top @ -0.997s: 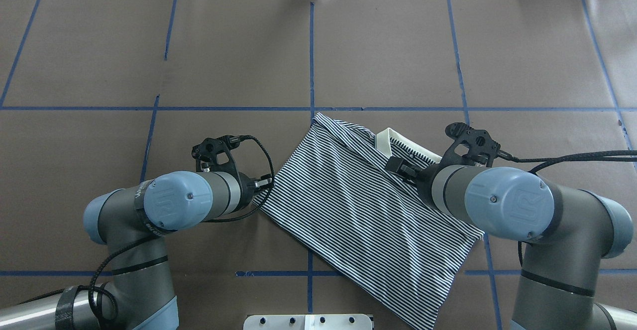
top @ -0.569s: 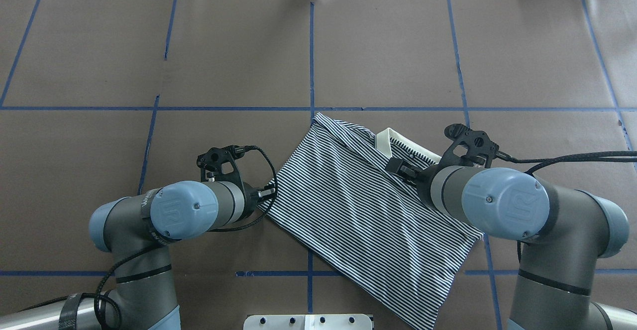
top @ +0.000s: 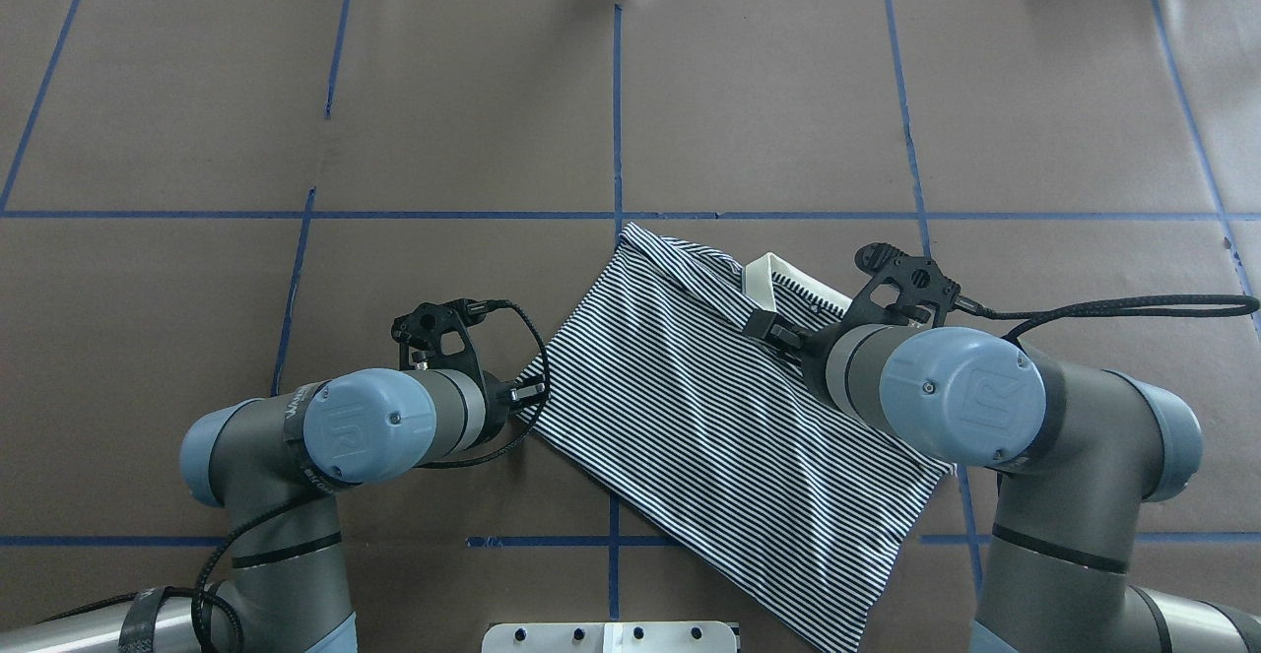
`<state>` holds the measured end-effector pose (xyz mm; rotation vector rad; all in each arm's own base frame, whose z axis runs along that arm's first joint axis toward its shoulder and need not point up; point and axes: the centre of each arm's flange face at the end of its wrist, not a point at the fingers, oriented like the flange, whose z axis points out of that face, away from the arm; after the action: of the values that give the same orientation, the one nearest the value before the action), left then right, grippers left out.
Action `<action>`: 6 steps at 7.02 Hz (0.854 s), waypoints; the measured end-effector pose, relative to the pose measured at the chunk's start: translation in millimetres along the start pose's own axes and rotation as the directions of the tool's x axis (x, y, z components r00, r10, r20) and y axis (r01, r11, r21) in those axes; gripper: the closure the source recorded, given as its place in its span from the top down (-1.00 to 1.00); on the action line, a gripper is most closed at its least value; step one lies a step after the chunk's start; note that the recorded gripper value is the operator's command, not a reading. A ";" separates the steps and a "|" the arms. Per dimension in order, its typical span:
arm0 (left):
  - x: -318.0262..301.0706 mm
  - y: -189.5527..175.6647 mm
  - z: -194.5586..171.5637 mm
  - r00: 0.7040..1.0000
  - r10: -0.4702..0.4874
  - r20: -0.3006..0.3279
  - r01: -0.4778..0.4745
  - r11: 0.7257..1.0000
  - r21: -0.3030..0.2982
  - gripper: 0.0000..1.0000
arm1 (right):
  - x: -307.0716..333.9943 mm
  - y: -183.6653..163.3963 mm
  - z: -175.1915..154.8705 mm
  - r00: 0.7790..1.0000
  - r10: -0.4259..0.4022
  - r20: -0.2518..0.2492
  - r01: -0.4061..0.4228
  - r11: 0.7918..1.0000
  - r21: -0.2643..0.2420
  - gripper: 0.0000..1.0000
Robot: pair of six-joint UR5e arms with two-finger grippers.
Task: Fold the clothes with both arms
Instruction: 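Grasp the shirt edge with both grippers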
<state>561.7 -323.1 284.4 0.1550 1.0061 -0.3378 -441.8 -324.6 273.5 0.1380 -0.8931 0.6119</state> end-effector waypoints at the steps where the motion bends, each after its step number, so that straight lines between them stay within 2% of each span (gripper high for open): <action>1: -1.4 0.0 1.2 1.000 0.000 0.005 0.000 1.000 0.000 -0.02 | -0.8 0.2 0.6 1.000 0.000 0.000 0.000 1.000 0.000 1.00; 3: -4.7 -0.1 4.9 1.000 -0.002 0.014 0.002 1.000 0.001 -1.00 | -1.2 0.8 1.6 1.000 0.000 -0.001 0.000 1.000 0.000 1.00; 6: -2.7 -14.0 -0.9 1.000 -0.009 0.005 0.009 1.000 0.019 -1.00 | -0.6 1.4 4.2 1.000 -0.001 -0.006 0.001 1.000 0.000 1.00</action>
<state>554.7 -335.4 286.6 0.1663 0.9990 -0.3561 -445.7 -325.2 275.5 0.1367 -0.8875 0.6112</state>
